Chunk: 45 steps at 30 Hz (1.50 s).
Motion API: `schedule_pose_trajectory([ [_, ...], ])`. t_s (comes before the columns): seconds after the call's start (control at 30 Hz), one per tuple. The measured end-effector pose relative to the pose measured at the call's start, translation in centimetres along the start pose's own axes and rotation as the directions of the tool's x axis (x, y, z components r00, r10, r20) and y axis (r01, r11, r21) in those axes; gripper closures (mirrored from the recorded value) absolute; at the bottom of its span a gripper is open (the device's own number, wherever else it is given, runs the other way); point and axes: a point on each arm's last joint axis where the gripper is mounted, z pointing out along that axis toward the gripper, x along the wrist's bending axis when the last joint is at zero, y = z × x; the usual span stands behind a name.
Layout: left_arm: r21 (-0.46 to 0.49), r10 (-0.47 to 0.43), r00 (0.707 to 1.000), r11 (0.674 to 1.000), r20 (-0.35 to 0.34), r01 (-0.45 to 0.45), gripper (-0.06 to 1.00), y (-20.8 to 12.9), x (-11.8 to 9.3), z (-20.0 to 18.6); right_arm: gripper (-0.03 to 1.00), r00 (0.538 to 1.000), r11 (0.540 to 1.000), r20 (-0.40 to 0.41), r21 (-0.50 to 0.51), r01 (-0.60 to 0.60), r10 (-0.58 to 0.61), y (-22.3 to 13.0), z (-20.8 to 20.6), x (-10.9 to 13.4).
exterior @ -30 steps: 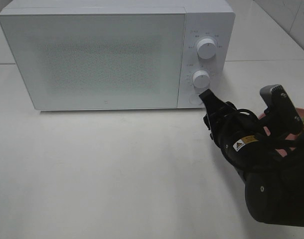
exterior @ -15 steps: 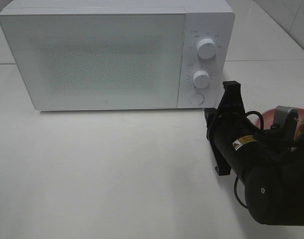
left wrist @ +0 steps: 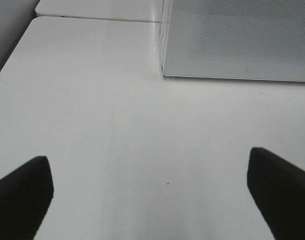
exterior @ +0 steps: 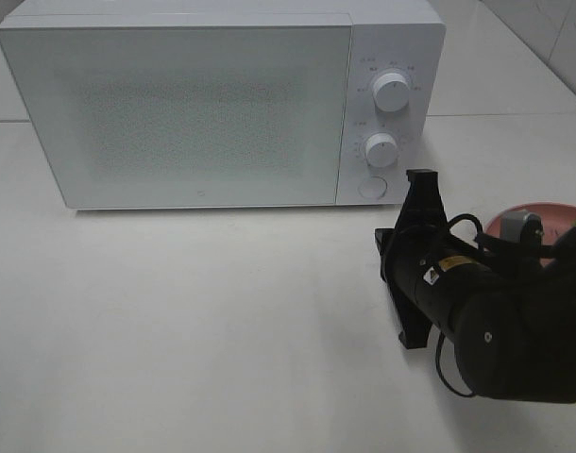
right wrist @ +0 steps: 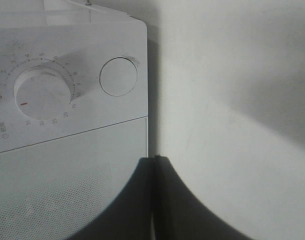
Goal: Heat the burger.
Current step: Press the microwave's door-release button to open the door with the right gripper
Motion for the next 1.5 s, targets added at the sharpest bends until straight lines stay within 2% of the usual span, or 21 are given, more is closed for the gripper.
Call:
schedule_pose_trajectory([
  [0.33,0.0,0.0,1.0,1.0,0.0,0.0,-0.03,0.0,0.0,0.0,0.95,1.0,1.0,-0.004,-0.011,0.021,-0.022,0.8,2.3,1.3],
  [0.53,0.0,0.0,1.0,1.0,0.0,0.0,-0.03,0.0,0.0,0.0,0.95,0.999,0.999,-0.007,0.02,0.042,-0.041,0.7,3.9,1.3],
  [1.5,0.0,0.0,1.0,1.0,0.0,0.0,-0.03,0.0,0.0,0.0,0.95,1.0,1.0,-0.007,-0.011,0.025,-0.025,1.5,10.2,1.5],
])
